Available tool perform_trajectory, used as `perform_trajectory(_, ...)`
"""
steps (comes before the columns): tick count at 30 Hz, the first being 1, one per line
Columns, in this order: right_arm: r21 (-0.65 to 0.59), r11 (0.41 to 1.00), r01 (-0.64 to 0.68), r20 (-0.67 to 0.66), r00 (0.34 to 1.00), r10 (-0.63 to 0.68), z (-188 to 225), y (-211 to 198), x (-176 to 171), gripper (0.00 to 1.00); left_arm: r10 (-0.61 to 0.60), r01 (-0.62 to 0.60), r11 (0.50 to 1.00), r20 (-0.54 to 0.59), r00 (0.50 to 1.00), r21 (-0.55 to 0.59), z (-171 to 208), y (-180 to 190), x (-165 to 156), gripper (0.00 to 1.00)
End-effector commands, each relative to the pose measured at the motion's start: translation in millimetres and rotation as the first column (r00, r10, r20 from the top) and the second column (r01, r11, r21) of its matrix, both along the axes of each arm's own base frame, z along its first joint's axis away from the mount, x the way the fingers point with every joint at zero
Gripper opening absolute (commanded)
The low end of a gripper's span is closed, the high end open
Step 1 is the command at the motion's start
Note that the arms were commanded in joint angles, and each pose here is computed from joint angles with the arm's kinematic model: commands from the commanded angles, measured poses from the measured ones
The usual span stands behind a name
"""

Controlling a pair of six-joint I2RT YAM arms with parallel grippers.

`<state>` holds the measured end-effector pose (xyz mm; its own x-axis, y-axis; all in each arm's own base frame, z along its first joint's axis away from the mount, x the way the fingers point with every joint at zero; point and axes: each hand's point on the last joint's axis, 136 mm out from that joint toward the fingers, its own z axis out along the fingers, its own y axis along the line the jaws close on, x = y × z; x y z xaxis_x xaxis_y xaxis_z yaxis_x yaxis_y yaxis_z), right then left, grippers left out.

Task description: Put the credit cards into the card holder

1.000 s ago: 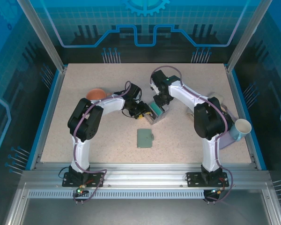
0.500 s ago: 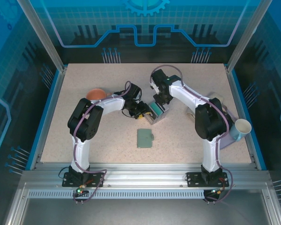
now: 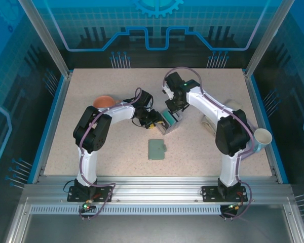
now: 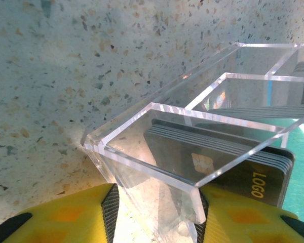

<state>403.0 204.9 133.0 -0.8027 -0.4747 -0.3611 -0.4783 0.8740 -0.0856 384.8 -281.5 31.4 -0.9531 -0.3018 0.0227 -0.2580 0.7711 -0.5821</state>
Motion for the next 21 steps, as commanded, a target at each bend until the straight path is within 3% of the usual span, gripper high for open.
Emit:
perform_trajectory(1,0.168,0.985,0.039,-0.013,0.999,-0.037,32,8,-21,0.02,-0.025,0.026,0.999,-0.019,1.0,0.035,-2,9,-16,0.48)
perform_trajectory(4,0.291,0.953,0.083,-0.035,0.997,-0.076,48,11,-33,0.0,-0.031,0.031,1.0,0.036,0.999,-0.001,19,5,-14,0.55)
perform_trajectory(7,0.477,0.868,0.14,-0.075,0.99,-0.119,66,14,-48,0.0,-0.03,0.034,0.999,0.104,0.994,-0.04,47,4,-12,0.63)
perform_trajectory(13,0.758,0.598,0.259,-0.194,0.966,-0.173,91,17,-69,0.0,0.01,0.048,0.975,0.261,0.965,-0.216,117,-1,-26,0.78)
perform_trajectory(21,0.875,0.388,0.29,-0.276,0.957,-0.092,112,31,-84,0.0,-0.026,0.216,0.832,0.353,0.935,-0.511,187,-29,-50,0.79)
